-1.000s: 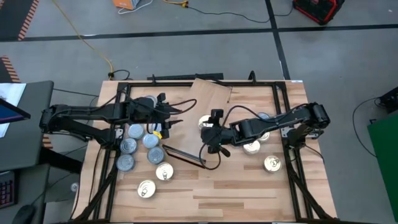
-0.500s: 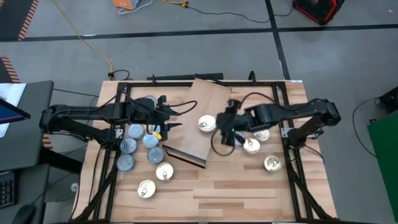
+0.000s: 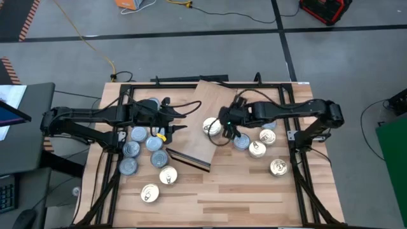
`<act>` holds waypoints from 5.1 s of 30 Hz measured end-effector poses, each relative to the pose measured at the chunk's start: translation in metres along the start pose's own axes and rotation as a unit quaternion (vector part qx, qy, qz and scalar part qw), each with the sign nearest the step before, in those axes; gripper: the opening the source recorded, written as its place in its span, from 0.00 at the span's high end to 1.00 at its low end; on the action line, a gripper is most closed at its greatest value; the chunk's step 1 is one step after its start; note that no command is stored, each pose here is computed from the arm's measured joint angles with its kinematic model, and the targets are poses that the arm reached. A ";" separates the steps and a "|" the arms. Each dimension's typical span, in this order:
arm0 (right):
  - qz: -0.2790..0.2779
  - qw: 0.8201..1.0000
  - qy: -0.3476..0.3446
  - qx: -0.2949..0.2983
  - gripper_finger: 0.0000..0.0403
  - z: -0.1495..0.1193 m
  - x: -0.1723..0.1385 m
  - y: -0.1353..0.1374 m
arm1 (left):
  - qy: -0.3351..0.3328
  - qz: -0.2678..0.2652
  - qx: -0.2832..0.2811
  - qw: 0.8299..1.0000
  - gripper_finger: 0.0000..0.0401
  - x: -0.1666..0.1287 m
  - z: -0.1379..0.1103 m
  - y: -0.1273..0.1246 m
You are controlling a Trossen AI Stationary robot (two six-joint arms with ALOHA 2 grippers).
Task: Stack canned seafood by type on shelf
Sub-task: Put the blue pink tuna can on the shelf, then stack the blue pink tuna can on top of the blue pink tuna can on the shelf
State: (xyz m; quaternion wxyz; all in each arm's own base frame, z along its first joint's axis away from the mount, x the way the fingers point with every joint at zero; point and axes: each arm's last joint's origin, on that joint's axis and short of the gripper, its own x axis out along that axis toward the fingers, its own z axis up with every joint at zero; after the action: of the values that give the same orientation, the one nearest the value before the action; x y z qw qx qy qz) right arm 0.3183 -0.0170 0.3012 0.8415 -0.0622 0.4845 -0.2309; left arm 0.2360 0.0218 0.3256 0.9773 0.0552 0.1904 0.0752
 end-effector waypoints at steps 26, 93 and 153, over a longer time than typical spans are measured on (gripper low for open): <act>0.131 0.987 -0.094 0.010 0.34 0.026 0.014 0.003 | 0.042 -0.089 -0.021 0.995 0.57 -0.001 -0.009 -0.007; 0.163 0.981 0.098 -0.020 0.56 -0.150 -0.013 0.146 | 0.060 -0.105 -0.024 0.992 0.57 -0.071 -0.004 -0.048; 0.146 0.914 0.313 0.211 0.88 -0.185 0.038 0.049 | 0.067 -0.103 -0.010 0.992 0.57 -0.062 -0.001 -0.055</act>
State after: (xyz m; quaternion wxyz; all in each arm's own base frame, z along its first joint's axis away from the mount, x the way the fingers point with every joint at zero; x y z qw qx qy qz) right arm 0.1939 0.0310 0.1585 0.6646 0.2636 0.6669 -0.2098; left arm 0.1862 -0.0429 0.3396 0.9655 0.0202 0.2589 -0.0205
